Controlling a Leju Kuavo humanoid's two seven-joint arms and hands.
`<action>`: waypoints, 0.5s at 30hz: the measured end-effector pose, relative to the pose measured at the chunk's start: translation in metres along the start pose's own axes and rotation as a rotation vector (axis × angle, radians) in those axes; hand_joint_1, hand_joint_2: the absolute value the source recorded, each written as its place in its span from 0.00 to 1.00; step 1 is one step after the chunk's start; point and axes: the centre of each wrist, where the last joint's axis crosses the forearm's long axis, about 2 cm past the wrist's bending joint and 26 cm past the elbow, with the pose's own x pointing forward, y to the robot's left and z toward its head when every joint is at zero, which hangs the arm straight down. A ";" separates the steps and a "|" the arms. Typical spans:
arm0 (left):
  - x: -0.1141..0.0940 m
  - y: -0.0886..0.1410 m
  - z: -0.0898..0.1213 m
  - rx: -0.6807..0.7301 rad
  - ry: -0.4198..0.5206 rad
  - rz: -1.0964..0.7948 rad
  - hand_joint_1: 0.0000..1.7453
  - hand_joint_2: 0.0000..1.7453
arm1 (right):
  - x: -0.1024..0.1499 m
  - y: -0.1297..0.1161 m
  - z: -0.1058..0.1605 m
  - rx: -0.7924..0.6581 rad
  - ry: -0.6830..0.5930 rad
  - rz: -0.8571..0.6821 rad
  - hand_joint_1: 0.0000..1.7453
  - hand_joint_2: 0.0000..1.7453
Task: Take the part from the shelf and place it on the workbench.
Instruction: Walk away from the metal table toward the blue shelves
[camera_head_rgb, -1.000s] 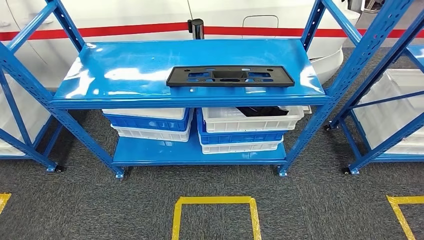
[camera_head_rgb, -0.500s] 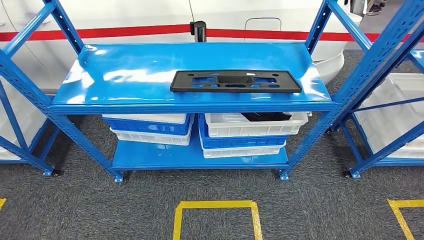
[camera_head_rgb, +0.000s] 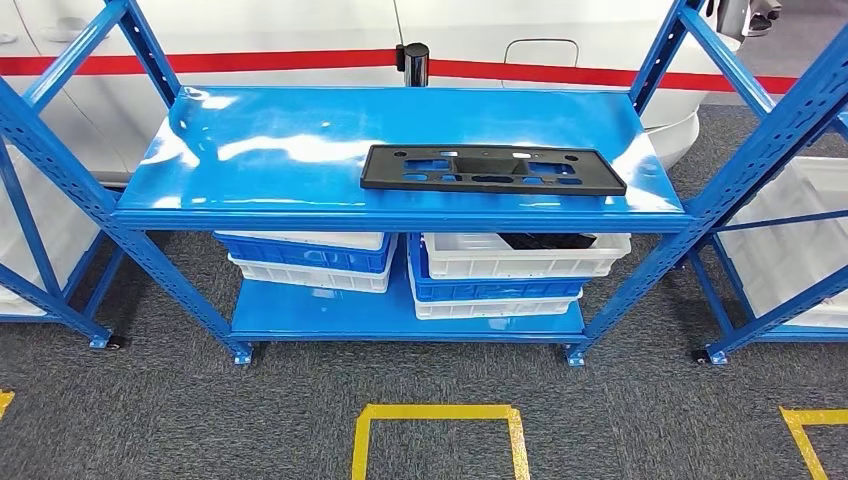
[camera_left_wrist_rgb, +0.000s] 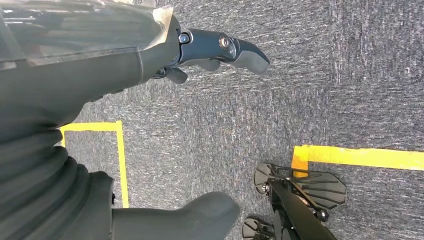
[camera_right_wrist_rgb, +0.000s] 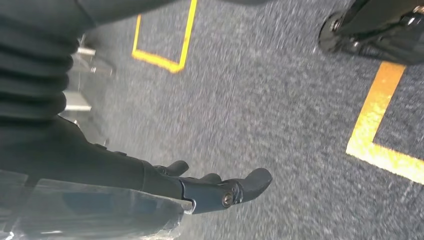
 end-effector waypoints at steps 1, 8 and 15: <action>-0.001 0.002 0.000 -0.003 0.002 0.001 0.00 0.00 | -0.003 0.001 0.000 0.009 0.000 -0.017 0.00 0.00; -0.008 0.010 0.000 -0.034 0.011 0.007 0.00 0.00 | -0.019 0.007 0.001 0.065 -0.005 -0.134 0.00 0.00; -0.016 0.015 0.001 -0.076 0.022 0.015 0.00 0.25 | -0.035 0.012 0.003 0.117 -0.015 -0.254 0.00 1.00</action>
